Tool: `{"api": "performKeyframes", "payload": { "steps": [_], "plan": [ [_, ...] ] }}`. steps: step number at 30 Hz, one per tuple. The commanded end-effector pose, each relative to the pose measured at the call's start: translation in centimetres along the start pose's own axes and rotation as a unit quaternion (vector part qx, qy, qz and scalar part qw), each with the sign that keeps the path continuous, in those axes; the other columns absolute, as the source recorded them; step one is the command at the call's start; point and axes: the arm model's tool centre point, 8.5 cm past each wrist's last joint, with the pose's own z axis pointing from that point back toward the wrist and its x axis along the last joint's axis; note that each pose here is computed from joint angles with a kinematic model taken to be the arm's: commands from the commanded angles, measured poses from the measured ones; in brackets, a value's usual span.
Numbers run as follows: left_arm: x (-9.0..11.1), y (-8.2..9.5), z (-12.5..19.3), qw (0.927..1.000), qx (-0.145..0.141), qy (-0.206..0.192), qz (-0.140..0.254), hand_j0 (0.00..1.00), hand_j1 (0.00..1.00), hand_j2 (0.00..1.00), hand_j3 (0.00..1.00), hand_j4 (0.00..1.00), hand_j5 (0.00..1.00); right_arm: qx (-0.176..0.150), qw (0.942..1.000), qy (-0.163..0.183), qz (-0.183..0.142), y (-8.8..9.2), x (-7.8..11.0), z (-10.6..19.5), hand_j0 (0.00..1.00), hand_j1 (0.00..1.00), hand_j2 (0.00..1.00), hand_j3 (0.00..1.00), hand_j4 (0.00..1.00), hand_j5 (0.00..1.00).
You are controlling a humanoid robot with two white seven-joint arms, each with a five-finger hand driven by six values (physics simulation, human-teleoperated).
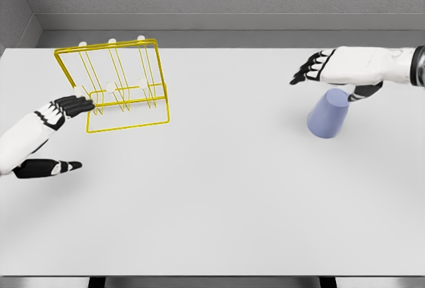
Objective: Place the cup on the cup holder with both arms
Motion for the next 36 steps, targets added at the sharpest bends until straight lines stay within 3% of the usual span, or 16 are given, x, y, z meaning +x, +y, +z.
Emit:
{"api": "performKeyframes", "payload": {
  "steps": [1, 3, 6, 10, 14, 17, 20, 23, 25, 27, 31, 33, 36],
  "plan": [
    [0.6, -2.2, -0.4, 0.9995, -0.012, -0.008, 0.029, 1.0, 1.0, 1.0, 1.0, 1.0, 1.0, 0.012, 0.9998, 0.007, -0.016, 1.1, -0.6, -0.2, 0.99, 0.99, 0.99, 0.99, 0.99, 0.99],
    [1.0, -3.1, -1.3, 0.9987, -0.012, -0.02, 0.044, 1.0, 1.0, 1.0, 1.0, 1.0, 1.0, 0.01, 0.9998, 0.008, -0.012, 0.8, -0.7, 0.0, 0.99, 0.99, 0.99, 0.99, 0.99, 0.99],
    [1.9, -5.7, -2.1, 0.9941, -0.016, -0.033, 0.101, 1.0, 1.0, 1.0, 1.0, 1.0, 1.0, 0.008, 0.9999, 0.011, -0.008, 0.4, -0.8, 0.4, 0.99, 0.99, 0.99, 0.99, 0.99, 0.99],
    [2.2, -6.3, -2.4, 0.9869, -0.004, -0.036, 0.157, 1.0, 1.0, 1.0, 1.0, 1.0, 1.0, 0.015, 0.9996, 0.022, -0.01, 0.8, -1.3, 1.5, 0.99, 0.99, 0.99, 0.99, 0.99, 0.99],
    [2.6, -7.0, -2.3, 0.9794, -0.004, -0.035, 0.199, 1.0, 1.0, 1.0, 1.0, 1.0, 1.0, 0.029, 0.9994, 0.011, -0.012, 1.9, -0.6, 1.0, 0.99, 0.99, 0.99, 0.99, 0.99, 0.99],
    [3.1, -7.3, -3.4, 0.9645, 0.008, -0.046, 0.26, 1.0, 1.0, 1.0, 1.0, 1.0, 1.0, 0.039, 0.9991, 0.007, -0.017, 2.7, -0.4, 0.5, 0.99, 0.99, 0.99, 0.99, 0.99, 0.99],
    [3.1, -7.2, -3.6, 0.9582, 0.003, -0.047, 0.282, 1.0, 1.0, 1.0, 1.0, 1.0, 1.0, 0.044, 0.9985, 0.011, -0.029, 3.6, -0.8, 0.3, 0.99, 0.99, 0.99, 0.99, 0.99, 0.99],
    [3.3, -7.3, -4.6, 0.9437, 0.007, -0.054, 0.326, 1.0, 1.0, 1.0, 1.0, 1.0, 1.0, 0.048, 0.998, 0.017, -0.037, 4.1, -1.3, 0.1, 0.99, 0.99, 0.99, 0.99, 0.99, 0.99],
    [3.3, -7.2, -5.0, 0.939, 0.003, -0.055, 0.34, 1.0, 1.0, 1.0, 1.0, 1.0, 1.0, 0.05, 0.9977, 0.018, -0.042, 4.4, -1.5, -0.7, 0.99, 0.99, 0.99, 0.99, 0.99, 0.99],
    [3.1, -6.7, -5.0, 0.9401, -0.011, -0.054, 0.336, 1.0, 1.0, 1.0, 1.0, 1.0, 1.0, 0.051, 0.9976, 0.02, -0.042, 4.4, -1.6, -0.7, 0.99, 0.99, 0.99, 0.99, 0.99, 0.99],
    [2.8, -6.1, -4.8, 0.9355, -0.036, -0.053, 0.348, 1.0, 1.0, 1.0, 1.0, 1.0, 1.0, 0.05, 0.9977, 0.019, -0.042, 4.4, -1.7, -1.4, 0.99, 0.99, 0.99, 0.99, 0.99, 0.99],
    [2.8, -6.4, -4.8, 0.9347, -0.04, -0.048, 0.35, 1.0, 1.0, 1.0, 1.0, 1.0, 1.0, 0.05, 0.9976, 0.019, -0.043, 4.4, -1.7, -1.4, 0.99, 0.99, 0.99, 0.99, 0.99, 0.99],
    [2.6, -7.4, -4.8, 0.9297, -0.069, -0.025, 0.361, 1.0, 1.0, 1.0, 1.0, 1.0, 1.0, 0.051, 0.9974, 0.019, -0.047, 4.6, -1.8, -1.9, 0.99, 0.99, 0.99, 0.99, 0.99, 0.99]
  ]
}}
